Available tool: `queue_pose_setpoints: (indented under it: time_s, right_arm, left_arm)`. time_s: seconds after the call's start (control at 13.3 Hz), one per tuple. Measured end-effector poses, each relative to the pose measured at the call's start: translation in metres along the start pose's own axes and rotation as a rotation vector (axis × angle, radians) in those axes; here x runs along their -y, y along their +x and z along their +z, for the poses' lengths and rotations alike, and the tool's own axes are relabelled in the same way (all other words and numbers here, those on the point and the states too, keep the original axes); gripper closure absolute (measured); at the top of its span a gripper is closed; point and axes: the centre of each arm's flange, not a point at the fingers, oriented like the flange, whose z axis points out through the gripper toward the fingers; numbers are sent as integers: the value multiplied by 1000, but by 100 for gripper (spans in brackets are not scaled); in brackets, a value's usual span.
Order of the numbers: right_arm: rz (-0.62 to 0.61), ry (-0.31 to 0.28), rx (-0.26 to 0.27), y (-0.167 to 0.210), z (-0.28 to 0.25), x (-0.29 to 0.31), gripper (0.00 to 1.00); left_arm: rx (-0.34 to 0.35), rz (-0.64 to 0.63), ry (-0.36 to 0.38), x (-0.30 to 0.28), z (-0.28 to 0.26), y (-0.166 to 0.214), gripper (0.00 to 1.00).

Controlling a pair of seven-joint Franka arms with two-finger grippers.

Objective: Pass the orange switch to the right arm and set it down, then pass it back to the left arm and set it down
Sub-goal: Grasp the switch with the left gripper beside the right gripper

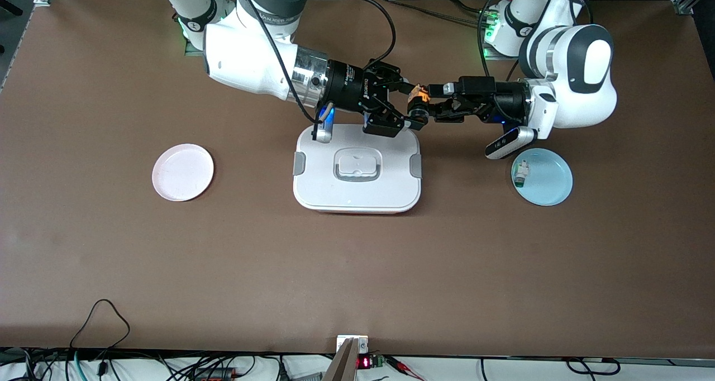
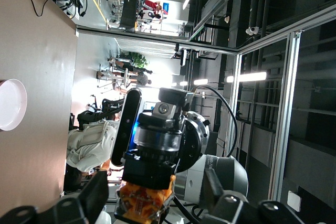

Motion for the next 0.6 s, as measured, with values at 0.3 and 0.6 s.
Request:
queue_pose_setpoints:
  time_s: [0.3,0.6]
  right_arm:
    - [0,5,7,-3,-2,2,26]
    - [1,5,7,-3,-2,2,26]
  left_arm:
    - [-6,14,3,2,-1,0,52]
    - [-6,21,3,2,-1,0,55]
